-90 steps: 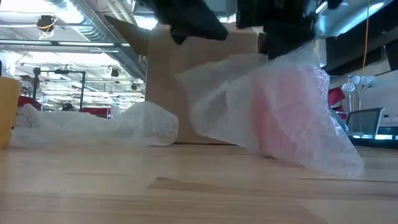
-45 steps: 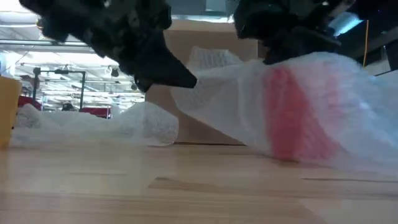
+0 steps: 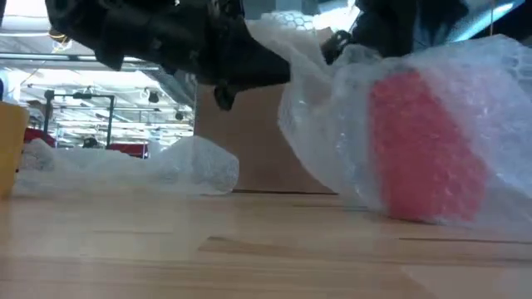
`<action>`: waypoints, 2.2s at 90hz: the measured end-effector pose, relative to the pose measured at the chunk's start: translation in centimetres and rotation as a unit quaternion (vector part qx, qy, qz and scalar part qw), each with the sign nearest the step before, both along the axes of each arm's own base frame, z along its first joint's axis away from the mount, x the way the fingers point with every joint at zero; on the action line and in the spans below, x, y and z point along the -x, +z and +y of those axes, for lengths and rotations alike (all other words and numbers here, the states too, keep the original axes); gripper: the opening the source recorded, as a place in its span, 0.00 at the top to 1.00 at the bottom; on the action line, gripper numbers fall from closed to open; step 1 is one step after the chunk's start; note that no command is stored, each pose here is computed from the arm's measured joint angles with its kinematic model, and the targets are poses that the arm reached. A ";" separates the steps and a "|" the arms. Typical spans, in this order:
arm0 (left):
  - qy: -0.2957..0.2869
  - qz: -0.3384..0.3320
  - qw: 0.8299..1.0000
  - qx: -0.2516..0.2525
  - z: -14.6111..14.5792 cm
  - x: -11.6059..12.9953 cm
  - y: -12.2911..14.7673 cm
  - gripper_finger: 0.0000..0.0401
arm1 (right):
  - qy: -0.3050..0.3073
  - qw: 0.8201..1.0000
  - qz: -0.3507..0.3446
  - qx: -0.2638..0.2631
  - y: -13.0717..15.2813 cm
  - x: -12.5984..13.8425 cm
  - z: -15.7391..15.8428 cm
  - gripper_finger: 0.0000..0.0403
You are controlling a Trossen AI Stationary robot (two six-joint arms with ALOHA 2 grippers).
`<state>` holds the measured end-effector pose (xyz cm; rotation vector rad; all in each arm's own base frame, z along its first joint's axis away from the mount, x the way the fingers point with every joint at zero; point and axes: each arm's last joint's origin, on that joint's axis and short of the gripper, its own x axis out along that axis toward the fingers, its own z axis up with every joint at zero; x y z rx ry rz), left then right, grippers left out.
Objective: Wrap mug
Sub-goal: Wrap the red mug with the bubble wrap
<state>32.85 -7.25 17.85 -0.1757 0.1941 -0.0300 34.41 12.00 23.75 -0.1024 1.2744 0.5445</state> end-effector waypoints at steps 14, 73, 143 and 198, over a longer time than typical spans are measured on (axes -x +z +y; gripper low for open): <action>-0.025 -0.011 1.000 -0.013 -0.4 -1.2 0.6 1.00 | -0.025 1.000 0.009 -0.003 1.1 -0.1 0.0 1.00; -0.049 -0.030 0.998 -0.026 -0.9 -2.6 2.1 1.00 | -0.135 0.951 -0.129 0.246 10.4 1.1 1.7 1.00; -0.075 0.019 0.996 -0.040 -1.6 -2.8 1.9 1.00 | -0.139 0.988 0.004 0.073 4.1 0.9 2.1 1.00; -0.071 0.119 0.990 -0.011 -2.6 -1.8 0.2 1.00 | -0.109 0.992 -0.005 -0.065 -4.9 0.9 1.8 1.00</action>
